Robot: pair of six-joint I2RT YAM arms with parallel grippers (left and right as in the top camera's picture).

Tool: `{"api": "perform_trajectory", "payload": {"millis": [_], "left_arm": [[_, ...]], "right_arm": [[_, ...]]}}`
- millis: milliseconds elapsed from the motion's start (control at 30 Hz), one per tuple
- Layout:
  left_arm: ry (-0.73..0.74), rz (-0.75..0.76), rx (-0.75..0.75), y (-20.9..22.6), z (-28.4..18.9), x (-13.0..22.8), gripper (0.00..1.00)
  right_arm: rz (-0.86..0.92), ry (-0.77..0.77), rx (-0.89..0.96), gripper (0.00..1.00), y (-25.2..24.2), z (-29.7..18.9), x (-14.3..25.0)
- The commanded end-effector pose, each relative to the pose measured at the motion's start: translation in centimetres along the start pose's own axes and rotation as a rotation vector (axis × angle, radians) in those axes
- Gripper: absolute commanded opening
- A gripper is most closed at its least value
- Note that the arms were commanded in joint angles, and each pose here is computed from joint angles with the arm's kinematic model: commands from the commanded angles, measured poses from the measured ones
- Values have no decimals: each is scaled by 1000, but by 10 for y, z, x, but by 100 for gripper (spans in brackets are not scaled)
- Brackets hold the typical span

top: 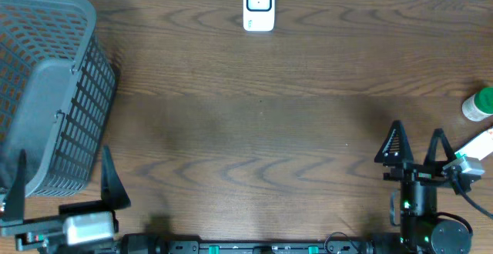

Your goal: Scan the item barcode

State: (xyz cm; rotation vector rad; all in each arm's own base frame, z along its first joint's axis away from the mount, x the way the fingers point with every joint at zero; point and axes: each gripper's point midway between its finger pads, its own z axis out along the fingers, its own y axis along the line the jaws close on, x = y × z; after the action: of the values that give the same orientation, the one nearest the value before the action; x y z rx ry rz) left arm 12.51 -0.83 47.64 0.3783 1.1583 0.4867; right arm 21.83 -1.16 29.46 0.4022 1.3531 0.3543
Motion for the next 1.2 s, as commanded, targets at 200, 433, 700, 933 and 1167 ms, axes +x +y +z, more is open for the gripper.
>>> {"api": "perform_trajectory", "payload": {"millis": [200,433,700,933,1167], "left_arm": [[-83,-7,67,-10,-8,-18,88],[-74,-8,76,-20,-11,-4,88],[-80,-9,98,-32,-10,9,88],[-163,0,157,-43,-22,-5,88],[-194,0,131,-39,-37,-11,88]], "right_arm": [[171,84,133,99,-47,10,70],[162,135,166,99,-66,9,105],[120,207,214,99,-80,4,129],[65,238,213,99,-81,4,134],[65,238,212,99,-81,4,134]]}}
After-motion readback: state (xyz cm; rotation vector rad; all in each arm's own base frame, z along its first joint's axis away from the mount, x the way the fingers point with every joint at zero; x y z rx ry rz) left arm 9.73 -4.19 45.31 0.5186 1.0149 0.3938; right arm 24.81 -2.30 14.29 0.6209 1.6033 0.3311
